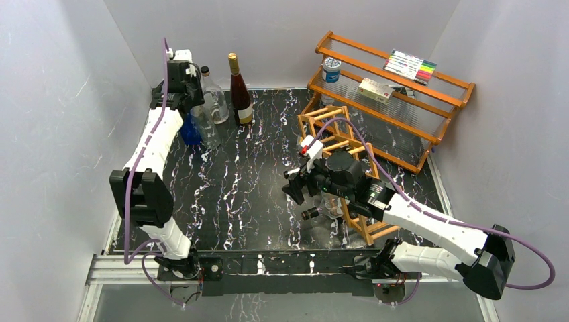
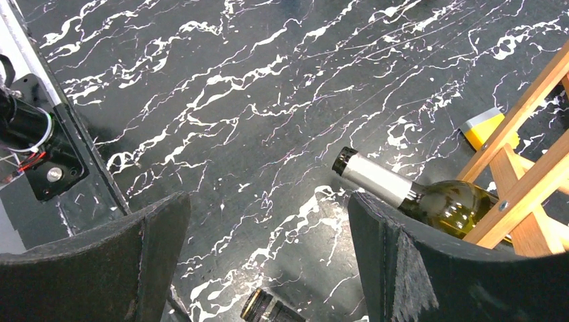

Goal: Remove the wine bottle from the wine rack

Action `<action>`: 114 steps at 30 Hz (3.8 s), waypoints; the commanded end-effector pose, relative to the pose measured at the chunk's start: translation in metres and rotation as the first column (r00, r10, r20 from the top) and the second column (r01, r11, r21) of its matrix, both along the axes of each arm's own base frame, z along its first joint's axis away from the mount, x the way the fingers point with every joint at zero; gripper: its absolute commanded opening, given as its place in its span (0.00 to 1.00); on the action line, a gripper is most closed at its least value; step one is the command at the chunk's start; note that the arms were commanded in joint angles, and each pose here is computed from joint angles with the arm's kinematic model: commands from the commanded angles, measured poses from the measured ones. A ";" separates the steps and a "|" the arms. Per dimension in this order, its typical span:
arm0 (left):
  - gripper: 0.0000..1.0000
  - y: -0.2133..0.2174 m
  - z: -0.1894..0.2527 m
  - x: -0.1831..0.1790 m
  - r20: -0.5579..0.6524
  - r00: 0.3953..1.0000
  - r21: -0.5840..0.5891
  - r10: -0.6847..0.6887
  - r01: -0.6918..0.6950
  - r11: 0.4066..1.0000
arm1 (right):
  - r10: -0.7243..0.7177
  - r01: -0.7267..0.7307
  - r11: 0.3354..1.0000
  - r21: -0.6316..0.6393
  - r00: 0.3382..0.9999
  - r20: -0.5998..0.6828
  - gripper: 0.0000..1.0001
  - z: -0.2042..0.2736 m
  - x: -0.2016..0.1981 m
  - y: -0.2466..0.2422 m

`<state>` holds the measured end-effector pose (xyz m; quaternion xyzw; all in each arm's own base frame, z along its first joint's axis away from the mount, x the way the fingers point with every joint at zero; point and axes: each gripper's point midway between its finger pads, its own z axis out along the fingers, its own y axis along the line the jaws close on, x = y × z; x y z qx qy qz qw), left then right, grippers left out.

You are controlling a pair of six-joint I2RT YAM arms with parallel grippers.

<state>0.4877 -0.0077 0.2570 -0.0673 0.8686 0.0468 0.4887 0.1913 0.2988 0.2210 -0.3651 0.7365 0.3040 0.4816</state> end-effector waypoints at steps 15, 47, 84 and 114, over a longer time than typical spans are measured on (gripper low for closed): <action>0.69 -0.015 0.035 -0.016 0.067 0.991 -0.019 -0.116 0.118 0.993 | -0.055 0.074 0.986 -0.149 0.990 0.129 0.98 0.018 0.020 -0.021; 0.98 -0.138 -0.054 -0.247 0.040 0.866 -0.700 -0.499 0.381 0.604 | 0.550 -0.235 0.459 -0.857 0.832 0.066 0.87 -0.119 -0.028 -0.057; 0.98 -0.130 -0.071 -0.261 0.025 0.870 -0.664 -0.493 0.383 0.642 | 0.727 -0.206 0.423 -0.882 0.658 0.195 0.09 -0.123 -0.080 0.044; 0.98 -0.130 -0.060 -0.263 0.052 0.870 -0.658 -0.490 0.399 0.639 | 0.421 -0.372 0.907 -0.197 0.809 0.411 0.00 0.056 -0.092 0.123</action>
